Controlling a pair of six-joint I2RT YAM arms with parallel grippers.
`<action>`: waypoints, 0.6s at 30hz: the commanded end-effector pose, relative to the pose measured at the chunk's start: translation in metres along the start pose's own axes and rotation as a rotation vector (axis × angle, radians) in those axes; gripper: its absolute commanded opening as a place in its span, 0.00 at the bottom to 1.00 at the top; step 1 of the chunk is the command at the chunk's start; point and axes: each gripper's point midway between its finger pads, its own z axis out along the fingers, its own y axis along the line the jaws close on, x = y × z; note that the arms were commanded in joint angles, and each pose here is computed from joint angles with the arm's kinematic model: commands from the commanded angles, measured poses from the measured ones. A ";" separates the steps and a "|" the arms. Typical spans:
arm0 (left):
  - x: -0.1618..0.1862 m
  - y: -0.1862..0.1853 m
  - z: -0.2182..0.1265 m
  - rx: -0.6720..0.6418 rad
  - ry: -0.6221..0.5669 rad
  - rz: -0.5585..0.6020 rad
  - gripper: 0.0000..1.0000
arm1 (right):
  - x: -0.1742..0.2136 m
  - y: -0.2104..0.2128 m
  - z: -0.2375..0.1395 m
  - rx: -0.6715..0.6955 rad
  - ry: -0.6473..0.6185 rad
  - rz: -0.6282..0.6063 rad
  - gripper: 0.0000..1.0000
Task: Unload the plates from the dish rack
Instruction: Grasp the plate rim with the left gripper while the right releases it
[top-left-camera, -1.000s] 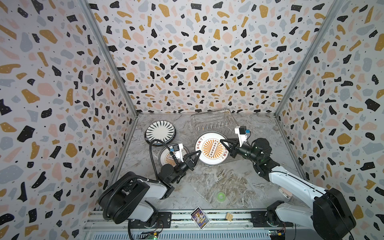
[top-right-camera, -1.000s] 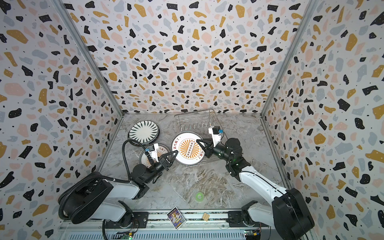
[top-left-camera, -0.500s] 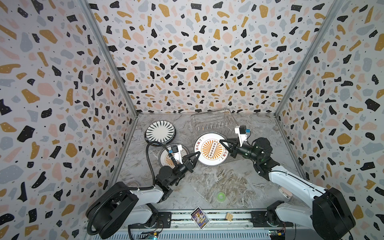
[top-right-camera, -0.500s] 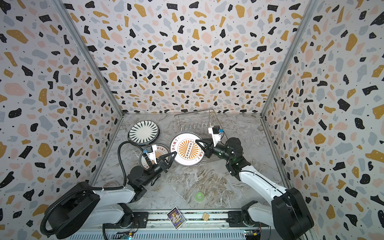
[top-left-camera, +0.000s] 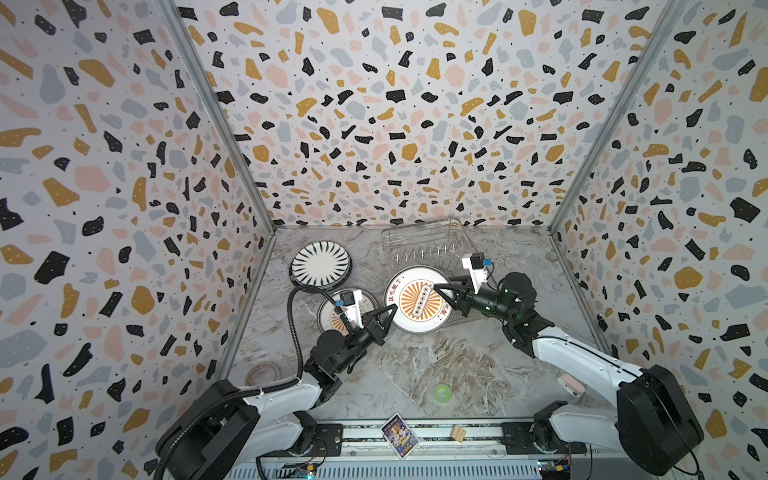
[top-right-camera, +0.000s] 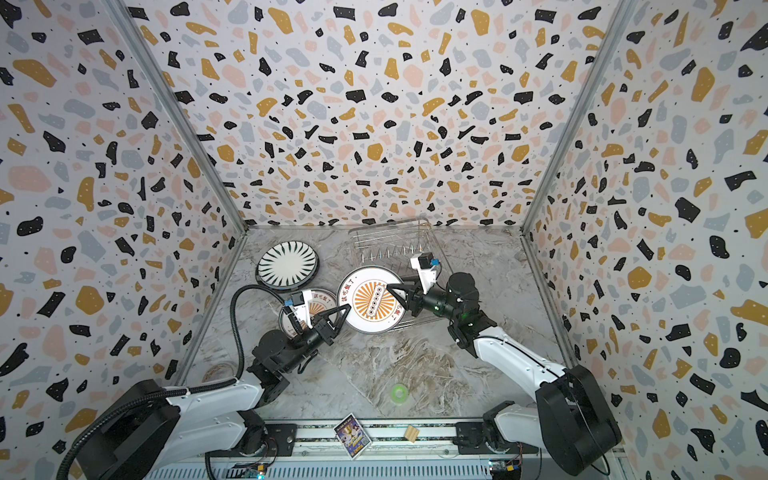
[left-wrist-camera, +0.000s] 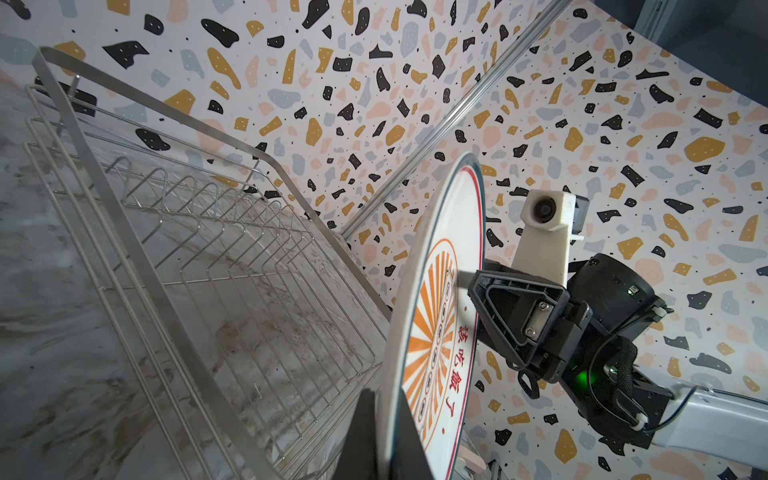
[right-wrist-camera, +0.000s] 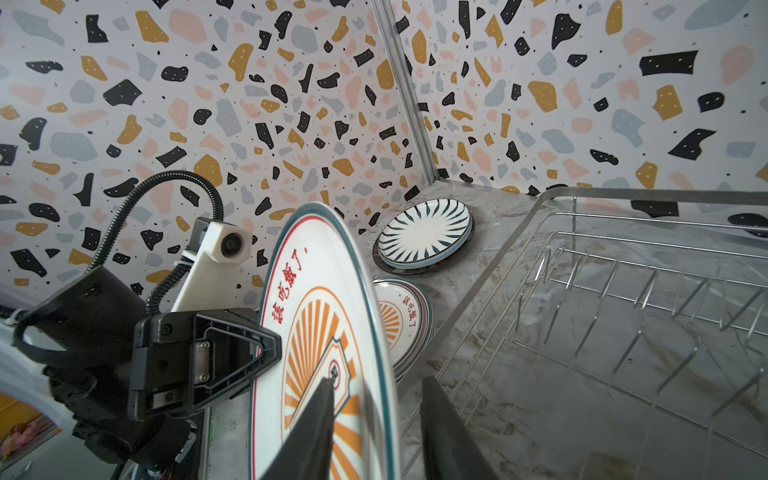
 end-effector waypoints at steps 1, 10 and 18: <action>-0.028 -0.015 -0.005 0.049 -0.097 0.022 0.00 | -0.021 -0.004 -0.004 0.072 -0.045 -0.036 0.56; -0.044 -0.004 -0.021 0.018 -0.150 0.005 0.00 | -0.018 -0.016 -0.013 0.164 -0.050 -0.029 0.89; -0.061 0.016 -0.034 -0.043 -0.194 -0.020 0.00 | -0.018 0.001 -0.011 0.118 -0.090 -0.057 0.99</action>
